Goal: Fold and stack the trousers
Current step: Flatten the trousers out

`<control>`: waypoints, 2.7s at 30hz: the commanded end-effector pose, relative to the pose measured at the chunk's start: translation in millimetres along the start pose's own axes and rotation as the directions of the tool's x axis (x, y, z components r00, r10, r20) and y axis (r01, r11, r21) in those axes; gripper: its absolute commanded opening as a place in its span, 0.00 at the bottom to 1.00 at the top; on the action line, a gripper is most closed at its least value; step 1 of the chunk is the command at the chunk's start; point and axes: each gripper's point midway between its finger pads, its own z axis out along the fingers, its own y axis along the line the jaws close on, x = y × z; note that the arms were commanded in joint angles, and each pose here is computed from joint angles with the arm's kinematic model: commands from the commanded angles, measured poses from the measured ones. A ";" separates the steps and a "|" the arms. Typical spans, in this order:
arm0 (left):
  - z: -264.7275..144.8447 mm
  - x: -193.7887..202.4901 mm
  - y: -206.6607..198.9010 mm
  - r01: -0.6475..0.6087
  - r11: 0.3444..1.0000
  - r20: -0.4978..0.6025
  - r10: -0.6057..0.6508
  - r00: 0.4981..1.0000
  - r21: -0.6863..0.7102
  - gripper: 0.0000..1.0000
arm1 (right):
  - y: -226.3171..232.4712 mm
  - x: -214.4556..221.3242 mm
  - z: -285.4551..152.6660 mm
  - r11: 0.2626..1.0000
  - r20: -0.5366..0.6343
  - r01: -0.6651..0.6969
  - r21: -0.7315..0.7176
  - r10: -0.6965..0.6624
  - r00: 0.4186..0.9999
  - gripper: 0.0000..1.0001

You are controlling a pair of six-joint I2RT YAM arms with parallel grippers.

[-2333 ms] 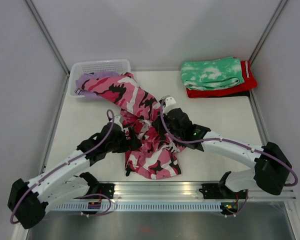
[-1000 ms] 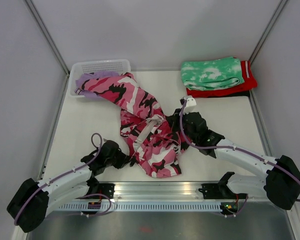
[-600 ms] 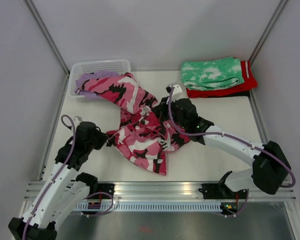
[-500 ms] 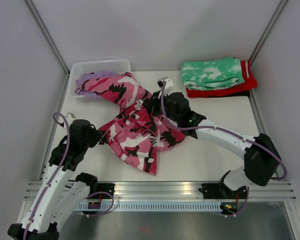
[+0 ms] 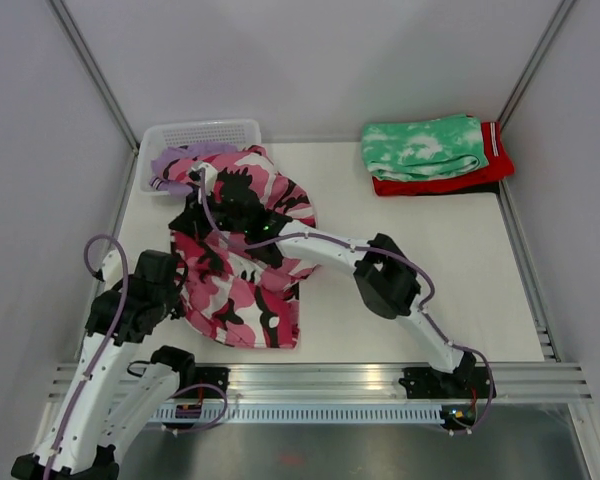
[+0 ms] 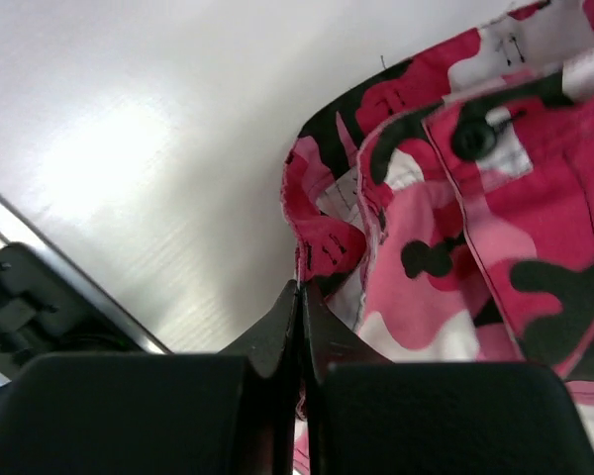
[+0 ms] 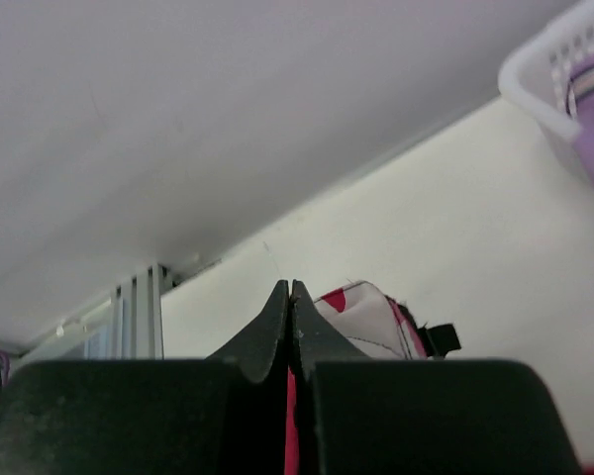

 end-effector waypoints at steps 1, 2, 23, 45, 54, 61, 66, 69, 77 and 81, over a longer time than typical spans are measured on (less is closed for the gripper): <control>-20.8 -52.6 16.7 0.127 0.988 0.220 -0.105 0.970 -0.086 0.02 | 24.6 -46.8 36.3 0.991 0.108 0.043 -0.128 -0.029 0.994 0.00; -23.7 -65.0 19.1 0.143 0.984 0.276 -0.109 0.955 -0.106 0.02 | 20.3 -46.3 53.6 0.988 0.133 0.044 -0.145 -0.025 0.991 0.00; 69.5 -97.0 77.3 0.292 0.895 0.161 -0.251 0.954 -0.336 0.55 | -13.0 -24.1 64.3 0.998 0.036 0.070 -0.008 -0.070 0.997 0.80; 123.4 -47.6 -108.1 -0.276 0.933 -0.063 0.297 0.953 0.230 1.00 | -273.3 -38.4 -179.0 0.868 -0.135 0.057 0.493 0.012 0.991 0.90; 164.4 -17.5 -83.4 -0.280 0.953 -0.185 0.298 0.937 0.117 0.98 | -291.6 15.9 -141.2 0.887 -0.167 0.013 0.462 0.073 0.983 0.83; 192.5 2.8 -64.4 -0.221 0.975 -0.239 0.216 0.947 0.006 0.76 | -289.9 17.5 -129.7 0.860 -0.116 -0.036 0.510 0.110 0.987 0.00; 204.3 -6.1 -51.8 -0.175 0.980 -0.225 0.150 0.963 -0.096 0.06 | -224.8 -58.5 -206.5 0.802 0.097 -0.084 0.592 0.033 0.995 0.00; 202.6 -22.6 -39.6 -0.092 0.988 -0.193 0.066 0.979 -0.127 0.02 | -188.5 -85.8 -283.0 0.688 0.241 -0.190 0.701 0.022 0.970 0.00; 166.5 -101.1 -57.4 -0.040 0.999 -0.044 0.040 0.998 -0.007 0.02 | -109.7 -29.7 -484.9 0.297 0.312 -0.315 0.902 0.056 0.948 0.00; 133.8 -129.5 -77.0 -0.052 0.995 0.064 0.046 0.997 0.088 0.02 | -88.2 -5.9 -519.8 0.242 0.322 -0.338 0.909 0.107 0.941 0.00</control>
